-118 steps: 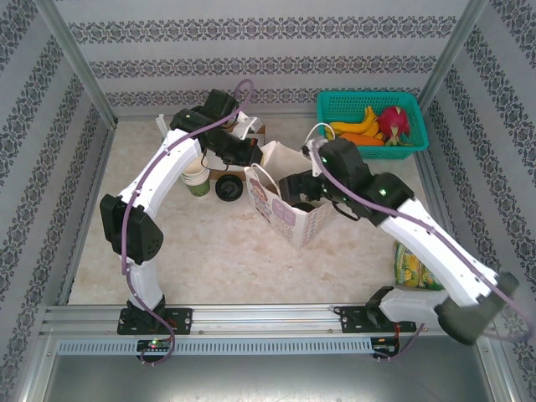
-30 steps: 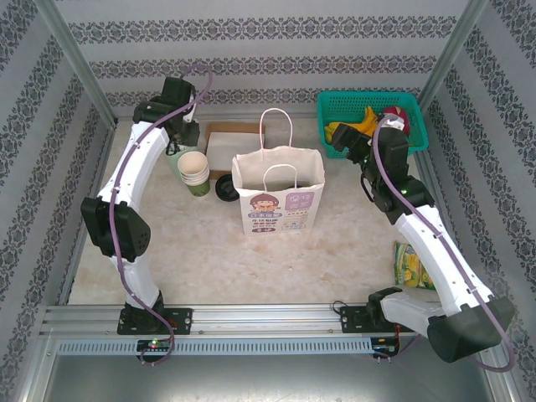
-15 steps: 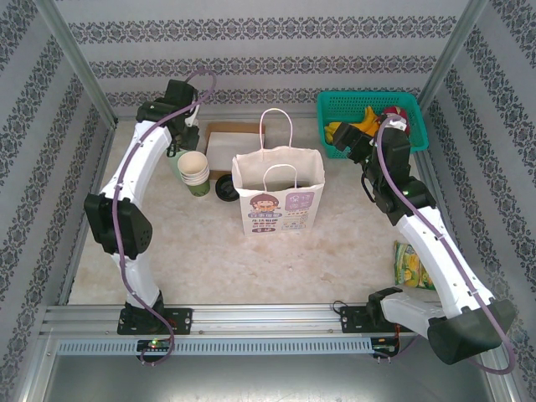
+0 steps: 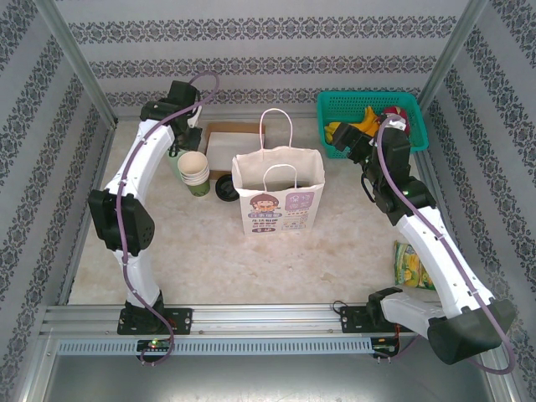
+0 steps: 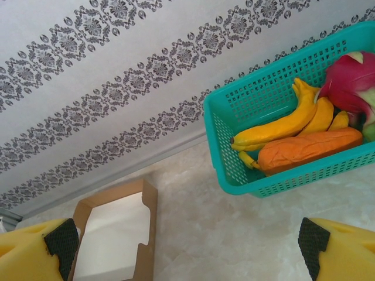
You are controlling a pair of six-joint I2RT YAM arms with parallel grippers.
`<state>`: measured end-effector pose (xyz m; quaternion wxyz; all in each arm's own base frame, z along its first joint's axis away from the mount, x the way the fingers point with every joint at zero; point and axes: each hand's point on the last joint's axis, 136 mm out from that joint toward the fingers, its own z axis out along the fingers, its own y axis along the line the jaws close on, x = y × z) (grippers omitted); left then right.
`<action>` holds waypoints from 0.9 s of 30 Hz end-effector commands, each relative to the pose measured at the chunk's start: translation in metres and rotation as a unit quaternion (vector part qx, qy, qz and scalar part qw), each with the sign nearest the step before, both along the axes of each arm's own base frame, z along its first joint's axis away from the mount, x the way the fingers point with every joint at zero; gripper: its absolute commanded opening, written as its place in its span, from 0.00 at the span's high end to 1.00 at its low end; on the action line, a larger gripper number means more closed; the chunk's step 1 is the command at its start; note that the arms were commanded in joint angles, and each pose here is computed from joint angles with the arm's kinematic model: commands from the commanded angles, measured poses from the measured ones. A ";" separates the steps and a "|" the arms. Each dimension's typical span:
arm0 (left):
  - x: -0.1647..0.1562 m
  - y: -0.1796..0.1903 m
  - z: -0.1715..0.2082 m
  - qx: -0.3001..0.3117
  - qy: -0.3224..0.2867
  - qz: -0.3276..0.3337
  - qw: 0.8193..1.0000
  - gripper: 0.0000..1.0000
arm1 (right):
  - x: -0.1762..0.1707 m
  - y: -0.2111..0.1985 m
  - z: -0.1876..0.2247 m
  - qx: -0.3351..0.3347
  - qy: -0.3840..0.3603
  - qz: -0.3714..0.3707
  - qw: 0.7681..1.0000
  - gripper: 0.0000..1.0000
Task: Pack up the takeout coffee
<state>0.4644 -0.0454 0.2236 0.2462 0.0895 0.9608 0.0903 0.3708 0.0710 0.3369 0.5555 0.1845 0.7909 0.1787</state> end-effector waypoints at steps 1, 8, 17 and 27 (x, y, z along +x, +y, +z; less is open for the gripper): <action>-0.001 0.000 0.018 0.011 -0.018 -0.004 1.000 0.96 | 0.002 0.000 0.003 0.012 -0.006 0.001 1.000 0.02; -0.024 0.005 0.057 -0.009 -0.047 0.023 0.999 1.00 | 0.005 0.007 0.002 0.008 0.000 0.022 1.000 0.02; -0.101 -0.009 0.131 -0.125 -0.101 0.029 0.987 1.00 | 0.012 0.034 0.000 -0.015 0.023 0.104 0.994 0.02; -0.214 -0.034 0.222 -0.270 -0.224 -0.054 0.935 1.00 | 0.016 0.043 -0.006 -0.021 0.047 0.130 0.990 0.02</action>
